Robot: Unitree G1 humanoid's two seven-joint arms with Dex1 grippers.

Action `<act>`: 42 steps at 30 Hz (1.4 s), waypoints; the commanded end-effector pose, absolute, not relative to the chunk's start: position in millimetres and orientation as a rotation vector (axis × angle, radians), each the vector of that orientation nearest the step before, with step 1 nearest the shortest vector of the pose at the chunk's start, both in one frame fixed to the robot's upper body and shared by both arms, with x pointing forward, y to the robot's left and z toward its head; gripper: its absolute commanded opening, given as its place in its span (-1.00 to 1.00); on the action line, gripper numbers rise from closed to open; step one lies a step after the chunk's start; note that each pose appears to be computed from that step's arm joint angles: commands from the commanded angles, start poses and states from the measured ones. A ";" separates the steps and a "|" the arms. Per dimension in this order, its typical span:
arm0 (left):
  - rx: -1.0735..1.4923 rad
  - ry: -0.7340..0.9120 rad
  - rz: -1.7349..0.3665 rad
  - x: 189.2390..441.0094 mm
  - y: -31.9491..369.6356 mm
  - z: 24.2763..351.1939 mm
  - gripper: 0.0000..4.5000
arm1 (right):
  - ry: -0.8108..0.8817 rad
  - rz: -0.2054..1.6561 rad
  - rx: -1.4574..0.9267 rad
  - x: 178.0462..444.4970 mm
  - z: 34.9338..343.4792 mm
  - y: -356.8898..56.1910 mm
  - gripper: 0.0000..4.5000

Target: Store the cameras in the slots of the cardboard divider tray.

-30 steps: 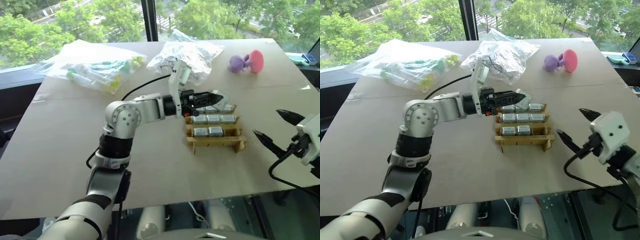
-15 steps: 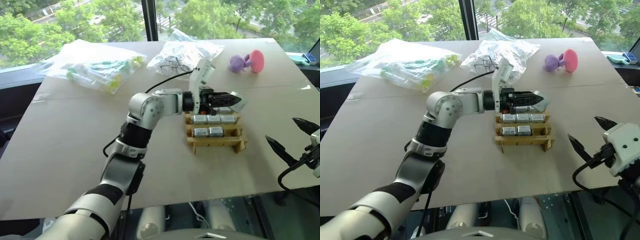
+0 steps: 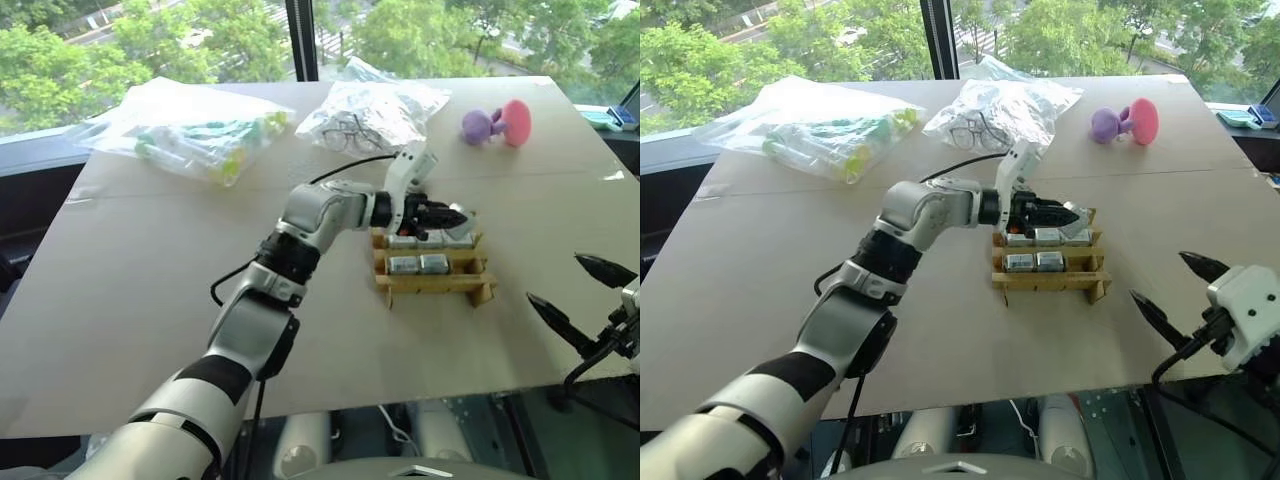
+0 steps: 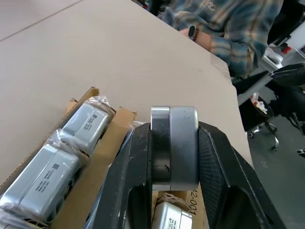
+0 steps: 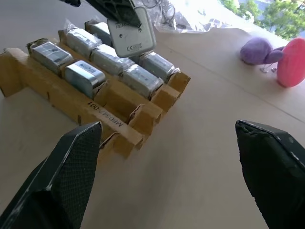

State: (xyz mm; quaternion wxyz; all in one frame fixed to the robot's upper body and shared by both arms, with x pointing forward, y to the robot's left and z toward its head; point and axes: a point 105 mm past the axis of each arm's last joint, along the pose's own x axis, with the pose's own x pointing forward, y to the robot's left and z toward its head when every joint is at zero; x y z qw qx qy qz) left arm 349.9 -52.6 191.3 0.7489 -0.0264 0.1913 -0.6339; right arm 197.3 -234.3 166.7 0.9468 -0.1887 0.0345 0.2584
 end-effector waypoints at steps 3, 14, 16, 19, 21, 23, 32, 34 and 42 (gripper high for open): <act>0.113 0.417 -1.538 336.8 -60.3 200.5 -0.67 | 0.078 0.561 -0.412 191.5 176.9 -237.6 0.97; 0.302 0.484 -1.616 327.9 -71.7 176.0 -0.67 | 0.106 0.572 -0.381 178.7 176.4 -233.5 0.97; 0.327 0.477 -1.615 329.6 -75.7 172.4 -0.67 | 0.107 0.564 -0.380 176.4 176.5 -233.7 0.97; 0.371 0.470 -1.614 332.2 -79.1 167.5 -0.67 | 0.113 0.558 -0.375 173.3 175.9 -233.5 0.97; 0.431 0.451 -1.580 338.3 -79.8 162.9 -0.67 | 0.121 0.560 -0.376 170.9 174.7 -232.4 0.97; 0.485 0.443 -1.548 343.2 -79.7 160.1 -0.67 | 0.124 0.559 -0.372 169.0 174.0 -230.8 0.97; 0.596 0.442 -1.518 343.3 -76.9 155.9 -0.45 | 0.137 0.564 -0.357 166.8 169.3 -224.8 0.99; 0.578 0.431 -1.522 340.3 -78.5 161.1 -0.04 | 0.134 0.569 -0.355 168.2 168.4 -222.7 1.00; 0.086 0.239 -1.583 313.3 -56.0 272.5 0.61 | 0.117 0.579 -0.350 173.3 167.5 -219.4 1.00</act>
